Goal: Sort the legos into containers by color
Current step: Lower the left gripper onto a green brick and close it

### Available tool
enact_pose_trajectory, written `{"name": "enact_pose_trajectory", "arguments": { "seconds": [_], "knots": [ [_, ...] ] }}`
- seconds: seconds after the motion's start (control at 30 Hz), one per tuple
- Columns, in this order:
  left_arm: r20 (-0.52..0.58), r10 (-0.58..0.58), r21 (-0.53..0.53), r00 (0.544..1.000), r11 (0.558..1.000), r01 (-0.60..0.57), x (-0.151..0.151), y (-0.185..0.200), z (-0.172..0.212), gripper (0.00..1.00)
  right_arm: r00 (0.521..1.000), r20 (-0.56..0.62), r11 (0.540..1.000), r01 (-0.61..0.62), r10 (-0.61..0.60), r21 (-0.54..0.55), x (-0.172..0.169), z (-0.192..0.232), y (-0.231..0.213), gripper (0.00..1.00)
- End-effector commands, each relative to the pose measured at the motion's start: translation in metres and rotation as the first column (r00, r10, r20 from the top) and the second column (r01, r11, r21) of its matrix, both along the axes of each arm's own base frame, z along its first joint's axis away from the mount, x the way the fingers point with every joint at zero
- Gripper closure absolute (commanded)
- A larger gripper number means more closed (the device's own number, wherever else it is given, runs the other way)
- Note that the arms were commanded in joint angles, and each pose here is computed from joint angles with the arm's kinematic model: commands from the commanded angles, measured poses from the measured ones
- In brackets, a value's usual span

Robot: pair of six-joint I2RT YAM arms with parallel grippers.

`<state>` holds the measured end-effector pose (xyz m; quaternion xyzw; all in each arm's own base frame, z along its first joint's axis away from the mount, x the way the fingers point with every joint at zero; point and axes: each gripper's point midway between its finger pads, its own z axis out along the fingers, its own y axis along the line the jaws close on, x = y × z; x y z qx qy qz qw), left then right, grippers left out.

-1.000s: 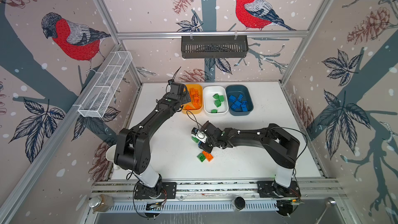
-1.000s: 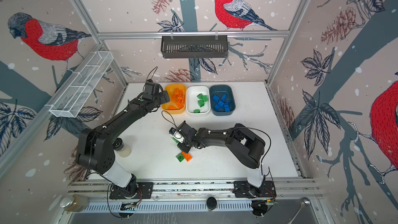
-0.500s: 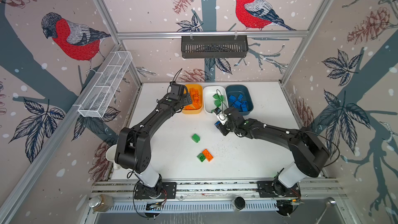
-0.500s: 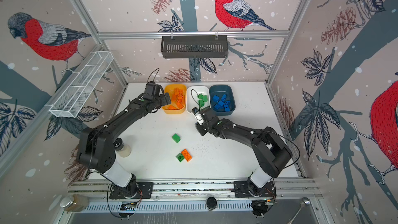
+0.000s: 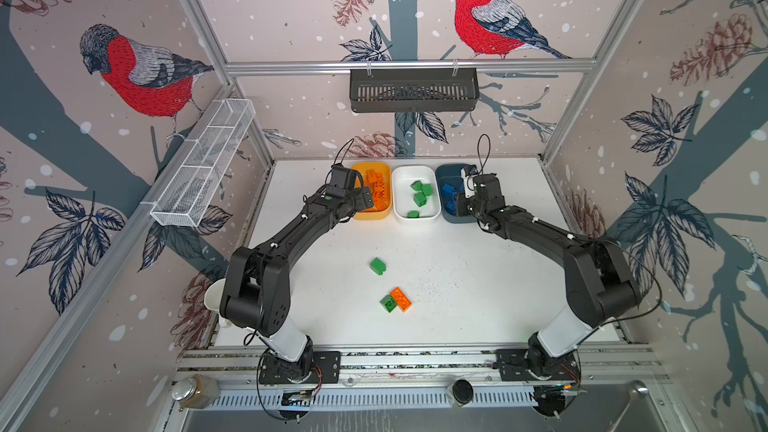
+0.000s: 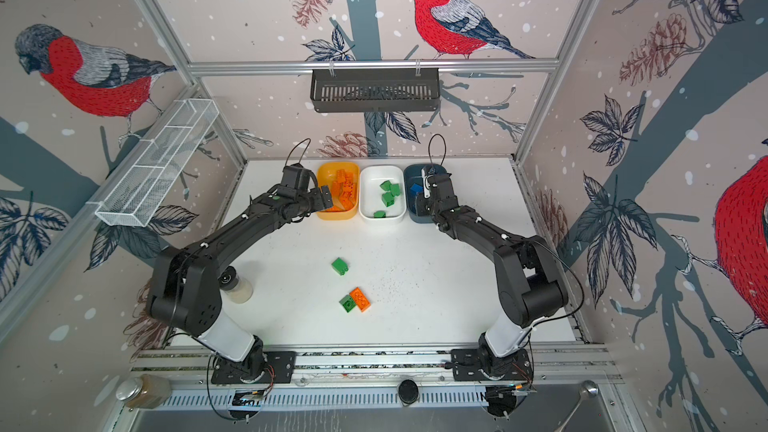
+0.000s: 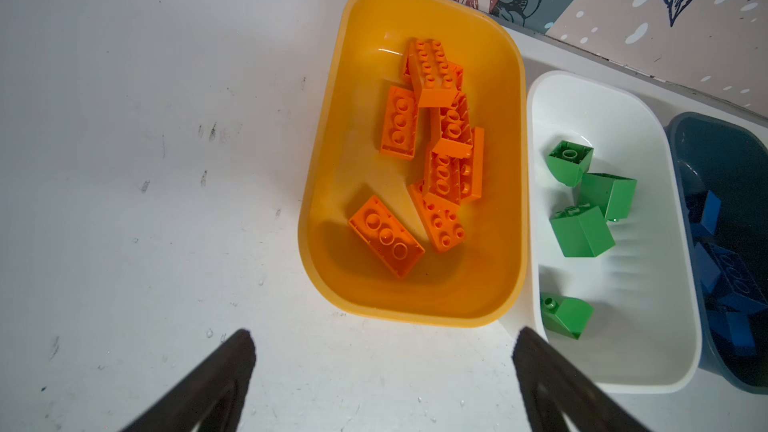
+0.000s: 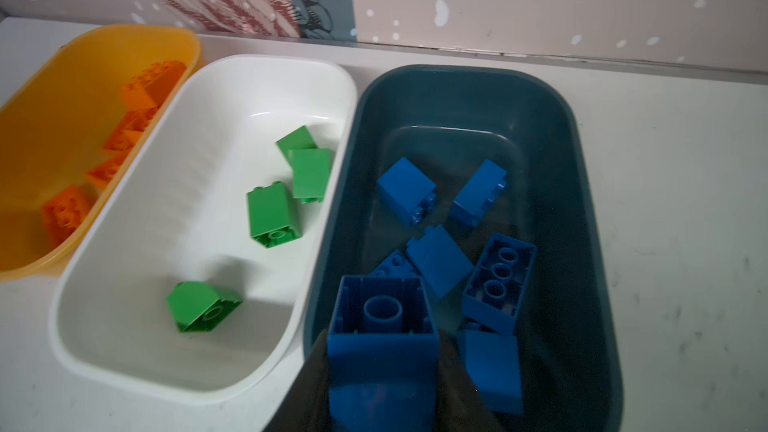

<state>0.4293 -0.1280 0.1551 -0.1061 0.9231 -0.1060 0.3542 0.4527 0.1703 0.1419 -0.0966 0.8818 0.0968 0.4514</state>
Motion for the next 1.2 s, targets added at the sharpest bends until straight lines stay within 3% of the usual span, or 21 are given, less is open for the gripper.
{"name": "enact_pose_trajectory", "arguments": {
  "seconds": [0.0, 0.1, 0.3, 0.47, 0.57, 0.7, 0.87, 1.07, 1.17],
  "knots": [
    [0.0, -0.012, -0.021, 1.0, 1.0, 0.012, -0.006, -0.008, 0.001, 0.03, 0.998, 0.007, 0.998, 0.061, -0.061, -0.01, 0.012, 0.002, -0.007, 0.63],
    [-0.012, -0.014, -0.017, 1.0, 1.0, 0.013, -0.016, -0.012, -0.002, 0.03, 0.997, 0.002, 0.997, 0.081, -0.081, -0.007, 0.015, 0.002, -0.008, 0.56],
    [-0.049, -0.018, -0.021, 0.999, 1.0, 0.017, -0.031, -0.019, -0.011, 0.03, 0.996, 0.001, 0.996, 0.086, -0.086, 0.012, 0.012, 0.008, -0.005, 0.29],
    [-0.103, -0.001, -0.016, 0.995, 1.0, -0.001, -0.054, -0.028, -0.022, 0.03, 0.996, 0.037, 0.996, 0.087, -0.087, 0.005, 0.001, 0.02, 0.001, 0.13],
    [-0.158, 0.025, -0.041, 0.987, 0.999, -0.032, -0.074, -0.031, -0.034, 0.03, 0.992, 0.054, 0.991, 0.107, -0.112, 0.083, -0.006, 0.03, 0.003, 0.01],
    [-0.215, 0.005, -0.115, 0.977, 0.993, -0.03, -0.098, -0.037, -0.049, 0.03, 0.983, 0.089, 0.976, 0.142, -0.158, 0.167, -0.014, 0.043, -0.003, 0.0],
    [-0.282, -0.017, -0.154, 0.959, 0.988, -0.028, -0.122, -0.044, -0.063, 0.04, 0.964, 0.097, 0.958, 0.227, -0.246, 0.173, -0.016, 0.049, -0.019, 0.0],
    [-0.372, 0.003, -0.137, 0.928, 0.989, -0.059, -0.15, -0.048, -0.084, 0.07, 0.976, 0.089, 0.964, 0.178, -0.199, 0.198, -0.022, 0.05, -0.011, 0.0],
    [-0.388, -0.009, -0.202, 0.921, 0.977, -0.076, -0.159, -0.061, -0.092, 0.11, 0.981, 0.09, 0.967, 0.152, -0.173, 0.203, -0.024, 0.052, -0.007, 0.0]
  ]
}}
